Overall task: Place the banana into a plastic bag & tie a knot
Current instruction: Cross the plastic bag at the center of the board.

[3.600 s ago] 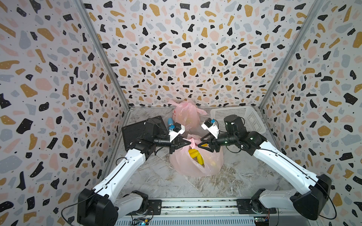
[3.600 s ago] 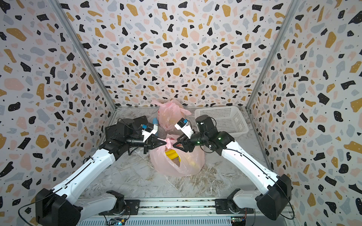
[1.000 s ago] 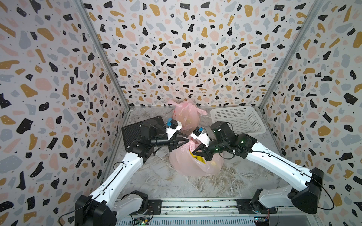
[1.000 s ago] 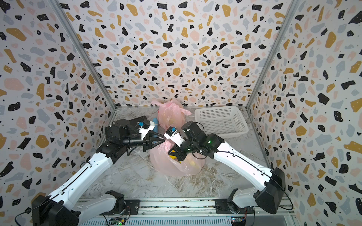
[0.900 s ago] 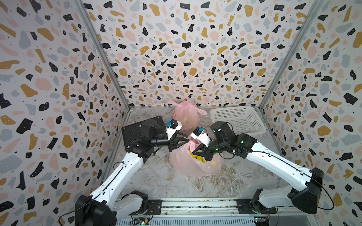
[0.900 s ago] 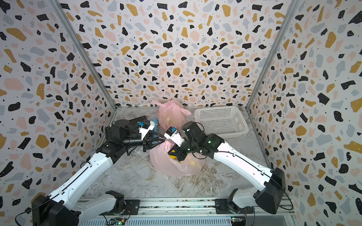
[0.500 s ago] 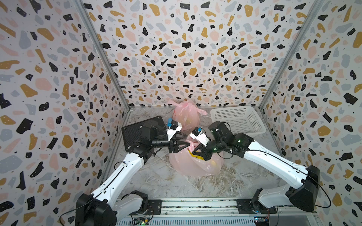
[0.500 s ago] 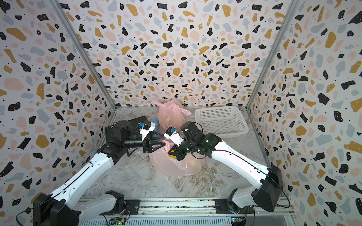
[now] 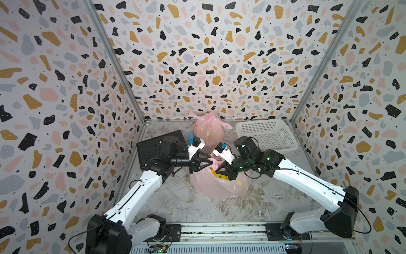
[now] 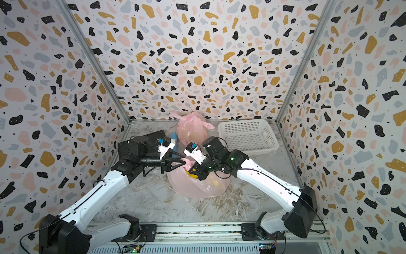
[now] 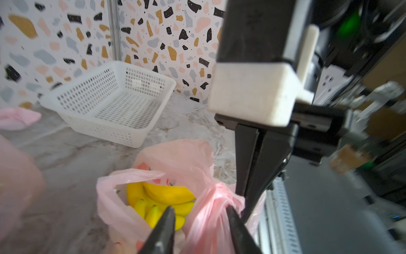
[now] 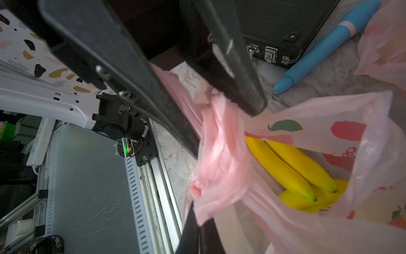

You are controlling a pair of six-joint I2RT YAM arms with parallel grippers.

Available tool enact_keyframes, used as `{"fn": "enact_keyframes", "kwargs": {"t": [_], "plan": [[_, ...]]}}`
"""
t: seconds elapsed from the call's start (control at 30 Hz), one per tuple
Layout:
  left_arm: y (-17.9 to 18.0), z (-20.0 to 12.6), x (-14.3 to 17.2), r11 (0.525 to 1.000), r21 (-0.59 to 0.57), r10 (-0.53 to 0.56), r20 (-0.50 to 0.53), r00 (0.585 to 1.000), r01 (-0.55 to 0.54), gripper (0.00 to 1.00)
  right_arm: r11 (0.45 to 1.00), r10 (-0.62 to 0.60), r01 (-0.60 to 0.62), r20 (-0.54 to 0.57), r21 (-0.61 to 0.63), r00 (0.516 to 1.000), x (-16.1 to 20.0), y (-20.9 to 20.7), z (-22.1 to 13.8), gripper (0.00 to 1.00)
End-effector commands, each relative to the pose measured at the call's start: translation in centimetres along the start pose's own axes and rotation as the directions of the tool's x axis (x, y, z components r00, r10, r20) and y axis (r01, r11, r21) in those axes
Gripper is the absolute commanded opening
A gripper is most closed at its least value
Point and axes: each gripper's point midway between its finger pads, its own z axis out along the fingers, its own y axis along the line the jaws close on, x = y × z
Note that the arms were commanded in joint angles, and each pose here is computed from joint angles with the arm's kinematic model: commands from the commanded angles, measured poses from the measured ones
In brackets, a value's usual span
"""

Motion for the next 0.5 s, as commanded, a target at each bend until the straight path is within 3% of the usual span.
{"fn": "enact_keyframes", "kwargs": {"t": [0.0, 0.07, 0.27, 0.4, 0.47], "plan": [[-0.3, 0.1, -1.1, 0.999, 0.047, 0.006, 0.015, 1.000, -0.007, 0.17, 1.000, -0.005, 0.005, 0.020, -0.031, 1.000, -0.9, 1.0, -0.5, 0.00], [-0.2, 0.1, -1.3, 0.999, 0.051, 0.004, 0.017, 1.000, -0.005, 0.00, 0.999, -0.002, 0.003, 0.019, -0.045, 1.000, -0.8, 1.3, -0.5, 0.00], [-0.5, -0.1, -2.8, 0.998, 0.043, 0.037, 0.076, 0.996, -0.041, 0.00, 0.998, 0.015, -0.016, -0.012, -0.068, 1.000, 0.4, 1.2, 0.2, 0.00], [-0.8, -0.3, -2.8, 0.998, 0.052, 0.041, 0.093, 0.995, -0.046, 0.22, 0.998, 0.015, -0.016, -0.017, -0.054, 1.000, 0.6, 0.8, 0.5, 0.00], [-0.9, -0.3, -2.6, 0.998, 0.049, 0.039, 0.092, 0.995, -0.043, 0.23, 0.999, 0.012, -0.013, -0.019, -0.048, 1.000, 0.4, 0.7, 0.5, 0.00]]}}
